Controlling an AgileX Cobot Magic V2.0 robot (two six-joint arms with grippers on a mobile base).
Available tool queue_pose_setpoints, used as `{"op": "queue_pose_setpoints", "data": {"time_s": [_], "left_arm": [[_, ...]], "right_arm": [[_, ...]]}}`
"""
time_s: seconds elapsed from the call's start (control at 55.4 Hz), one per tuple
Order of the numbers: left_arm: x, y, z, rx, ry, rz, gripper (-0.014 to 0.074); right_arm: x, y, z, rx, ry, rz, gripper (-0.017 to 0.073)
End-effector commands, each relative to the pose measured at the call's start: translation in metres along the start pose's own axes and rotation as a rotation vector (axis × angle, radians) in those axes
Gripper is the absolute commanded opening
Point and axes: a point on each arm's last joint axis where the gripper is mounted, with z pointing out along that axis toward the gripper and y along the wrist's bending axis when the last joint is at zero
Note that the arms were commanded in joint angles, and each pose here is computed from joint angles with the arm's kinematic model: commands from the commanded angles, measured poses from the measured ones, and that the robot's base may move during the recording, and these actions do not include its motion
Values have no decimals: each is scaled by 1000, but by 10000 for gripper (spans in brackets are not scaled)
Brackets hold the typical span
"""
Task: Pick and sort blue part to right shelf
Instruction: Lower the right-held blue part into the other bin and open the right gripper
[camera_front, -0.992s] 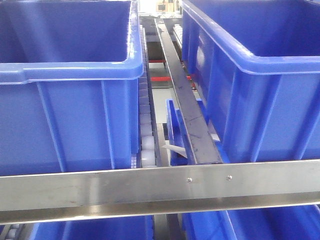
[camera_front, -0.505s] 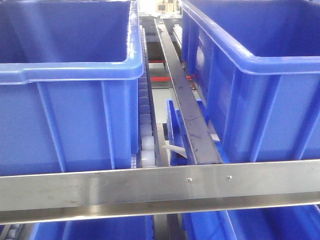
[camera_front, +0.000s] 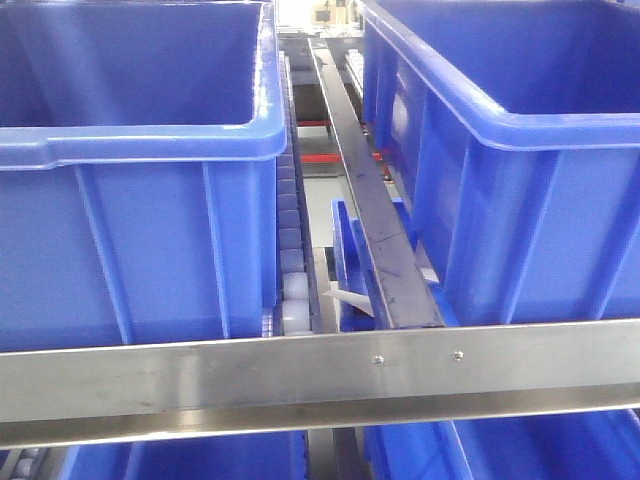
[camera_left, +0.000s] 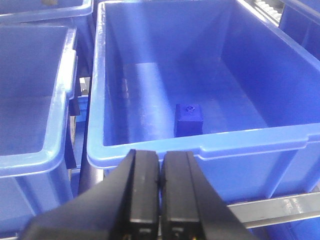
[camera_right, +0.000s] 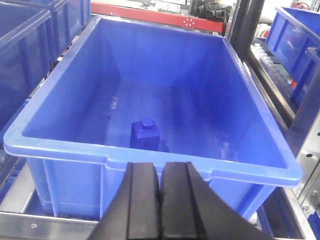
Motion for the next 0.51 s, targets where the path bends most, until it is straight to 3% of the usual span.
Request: {"op": "queue_pose_setpoints", "data": {"time_s": [0.0, 0.487], "left_arm": [[-11, 0, -9, 6, -116, -10, 134], [-7, 0, -5, 2, -109, -3, 134]], "right_arm": [[-16, -2, 0, 17, -98, -7, 41], [-16, -2, 0, 17, -98, -7, 41]]}}
